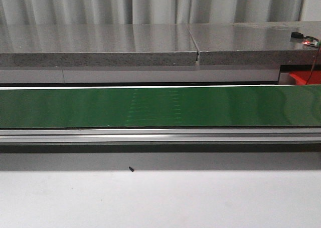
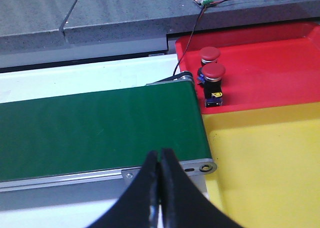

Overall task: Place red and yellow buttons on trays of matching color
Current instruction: 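Grasp a red-capped button and set it on the belt start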

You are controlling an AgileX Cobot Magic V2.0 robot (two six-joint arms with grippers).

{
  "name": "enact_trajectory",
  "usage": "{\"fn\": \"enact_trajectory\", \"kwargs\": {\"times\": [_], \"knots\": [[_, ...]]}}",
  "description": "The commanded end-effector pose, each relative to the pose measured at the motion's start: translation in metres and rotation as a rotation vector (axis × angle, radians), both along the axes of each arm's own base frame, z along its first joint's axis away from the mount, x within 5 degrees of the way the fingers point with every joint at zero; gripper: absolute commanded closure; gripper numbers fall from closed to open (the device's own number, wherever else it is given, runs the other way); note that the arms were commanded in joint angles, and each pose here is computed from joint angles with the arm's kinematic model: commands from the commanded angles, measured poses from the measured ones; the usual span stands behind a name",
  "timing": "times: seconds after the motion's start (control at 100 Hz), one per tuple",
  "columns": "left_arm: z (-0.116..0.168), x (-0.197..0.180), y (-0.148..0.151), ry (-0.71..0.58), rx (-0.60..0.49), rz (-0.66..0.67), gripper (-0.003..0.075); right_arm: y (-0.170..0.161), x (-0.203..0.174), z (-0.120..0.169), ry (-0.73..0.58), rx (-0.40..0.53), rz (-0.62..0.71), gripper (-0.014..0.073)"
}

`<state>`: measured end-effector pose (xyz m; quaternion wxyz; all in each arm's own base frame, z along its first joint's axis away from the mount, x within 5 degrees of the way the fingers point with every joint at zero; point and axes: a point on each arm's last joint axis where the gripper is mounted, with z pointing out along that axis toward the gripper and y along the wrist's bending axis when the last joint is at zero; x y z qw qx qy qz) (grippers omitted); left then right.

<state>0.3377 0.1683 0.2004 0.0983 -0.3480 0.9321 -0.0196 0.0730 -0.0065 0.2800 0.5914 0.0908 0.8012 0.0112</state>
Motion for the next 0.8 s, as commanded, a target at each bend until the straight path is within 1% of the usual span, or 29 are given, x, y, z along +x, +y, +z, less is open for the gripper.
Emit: {"fn": "enact_trajectory", "kwargs": {"times": [0.0,0.06,0.1,0.27,0.39,0.64,0.79], "knots": [[0.025,0.002,0.001,-0.085,0.033,0.003,0.0538,-0.001,0.002,0.014,-0.091,-0.018,-0.005,0.0662],[0.025,0.002,0.001,-0.085,0.033,0.003,0.0582,-0.001,0.002,0.014,-0.091,-0.018,-0.005,0.0662],[0.025,0.002,0.001,-0.082,0.033,-0.005,0.0596,-0.001,0.002,0.014,-0.091,-0.018,-0.005,0.0662],[0.037,-0.003,-0.002,-0.092,0.045,-0.025,0.0596,-0.001,0.002,0.014,-0.091,-0.018,-0.005,0.0662],[0.057,-0.011,-0.007,-0.115,0.069,-0.066,0.0596,-0.001,0.002,0.014,-0.091,-0.018,-0.005,0.0662],[0.104,-0.031,-0.016,-0.221,0.148,-0.077,0.0596,-0.001,0.002,0.014,-0.091,-0.018,-0.005,0.0662],[0.127,-0.043,-0.029,-0.255,0.169,-0.116,0.0596,-0.001,0.002,0.014,-0.091,-0.018,-0.005,0.0662]]}}
